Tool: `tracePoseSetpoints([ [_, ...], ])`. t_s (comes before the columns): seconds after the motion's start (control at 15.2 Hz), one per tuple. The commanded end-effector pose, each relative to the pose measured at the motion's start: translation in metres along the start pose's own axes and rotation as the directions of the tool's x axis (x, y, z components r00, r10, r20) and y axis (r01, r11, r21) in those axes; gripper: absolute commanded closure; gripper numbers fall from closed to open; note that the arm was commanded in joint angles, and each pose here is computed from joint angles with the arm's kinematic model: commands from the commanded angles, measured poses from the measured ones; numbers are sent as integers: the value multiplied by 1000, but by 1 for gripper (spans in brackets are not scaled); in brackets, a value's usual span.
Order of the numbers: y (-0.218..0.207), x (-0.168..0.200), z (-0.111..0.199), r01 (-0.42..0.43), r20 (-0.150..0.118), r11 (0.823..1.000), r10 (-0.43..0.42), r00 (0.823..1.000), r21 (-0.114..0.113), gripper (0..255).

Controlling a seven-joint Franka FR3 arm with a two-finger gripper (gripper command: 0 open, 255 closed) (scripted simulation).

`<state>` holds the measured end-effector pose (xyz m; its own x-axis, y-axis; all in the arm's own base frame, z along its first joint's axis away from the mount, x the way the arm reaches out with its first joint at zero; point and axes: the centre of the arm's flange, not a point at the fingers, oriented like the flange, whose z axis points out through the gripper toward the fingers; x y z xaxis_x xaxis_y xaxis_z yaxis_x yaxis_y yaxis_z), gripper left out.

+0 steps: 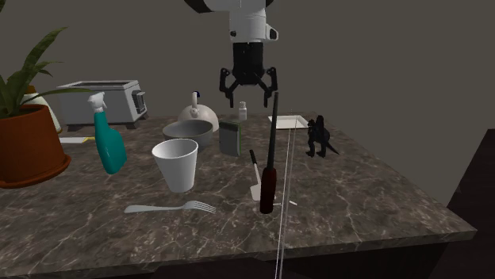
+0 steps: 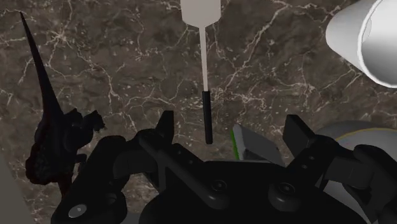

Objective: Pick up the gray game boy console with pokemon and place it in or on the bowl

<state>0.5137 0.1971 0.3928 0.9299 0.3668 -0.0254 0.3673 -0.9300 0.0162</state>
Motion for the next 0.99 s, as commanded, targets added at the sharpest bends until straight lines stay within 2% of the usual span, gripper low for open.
tracePoseSetpoints([
  [0.0,-10,19,13,17,-7,1000,-17,1000,0,0],
  [0.66,-67,115,71,102,-39,995,-102,994,-7,0],
  [0.92,-67,116,92,102,-39,995,-102,994,-7,0],
])
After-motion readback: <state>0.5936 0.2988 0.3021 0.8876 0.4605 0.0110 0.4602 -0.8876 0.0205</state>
